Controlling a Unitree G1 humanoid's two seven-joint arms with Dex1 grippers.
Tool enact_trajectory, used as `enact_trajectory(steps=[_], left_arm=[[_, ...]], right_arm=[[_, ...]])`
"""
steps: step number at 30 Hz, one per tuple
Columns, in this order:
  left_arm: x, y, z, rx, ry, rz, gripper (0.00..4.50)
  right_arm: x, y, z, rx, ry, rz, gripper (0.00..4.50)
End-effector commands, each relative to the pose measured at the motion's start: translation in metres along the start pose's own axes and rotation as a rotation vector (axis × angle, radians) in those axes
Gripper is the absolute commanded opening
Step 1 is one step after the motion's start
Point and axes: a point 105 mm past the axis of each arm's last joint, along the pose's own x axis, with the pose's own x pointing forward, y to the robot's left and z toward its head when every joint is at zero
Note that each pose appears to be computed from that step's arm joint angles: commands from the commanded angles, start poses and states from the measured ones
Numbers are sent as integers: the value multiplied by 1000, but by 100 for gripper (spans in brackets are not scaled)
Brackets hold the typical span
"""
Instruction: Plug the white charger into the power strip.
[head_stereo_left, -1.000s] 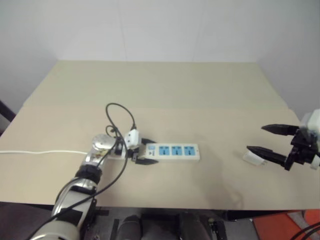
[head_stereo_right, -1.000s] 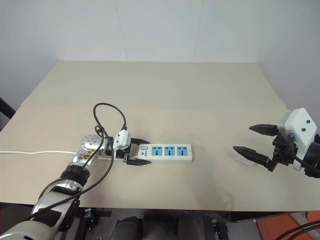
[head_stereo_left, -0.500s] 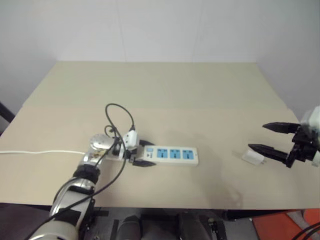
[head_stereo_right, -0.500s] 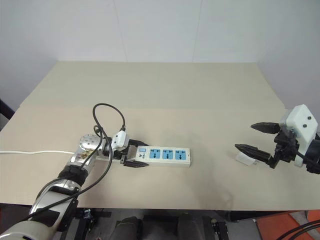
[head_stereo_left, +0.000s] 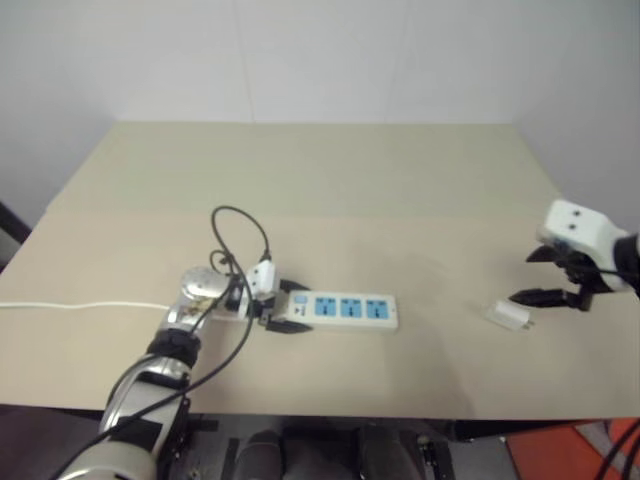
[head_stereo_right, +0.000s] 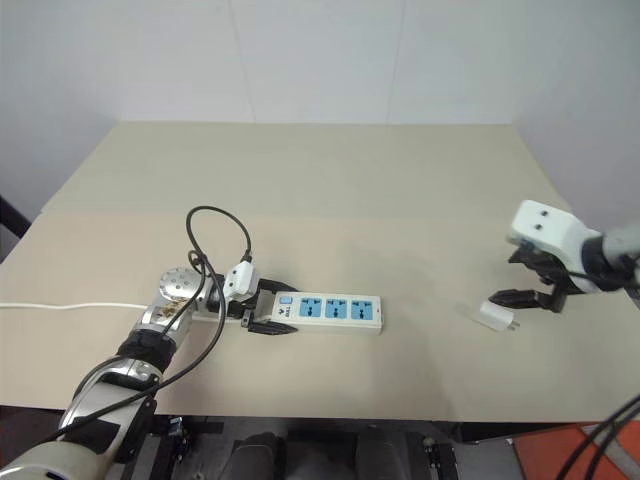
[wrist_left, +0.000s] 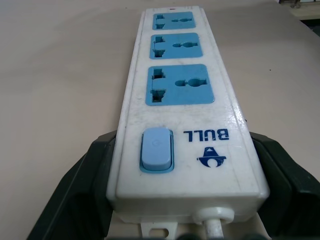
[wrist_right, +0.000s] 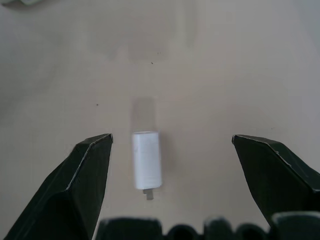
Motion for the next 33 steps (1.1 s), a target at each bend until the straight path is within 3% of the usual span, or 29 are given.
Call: enact_trajectory(steps=[1, 9, 33], left_arm=[[3, -2, -1, 3, 14, -4, 331], [2, -6, -5, -7, 23, 14, 331], [-2, -11, -7, -18, 39, 18, 331]], right_arm=[[9, -7, -7, 39, 113, 34, 450], [28, -2, -14, 44, 248, 117, 450], [65, 13, -29, 105, 331, 169, 450]])
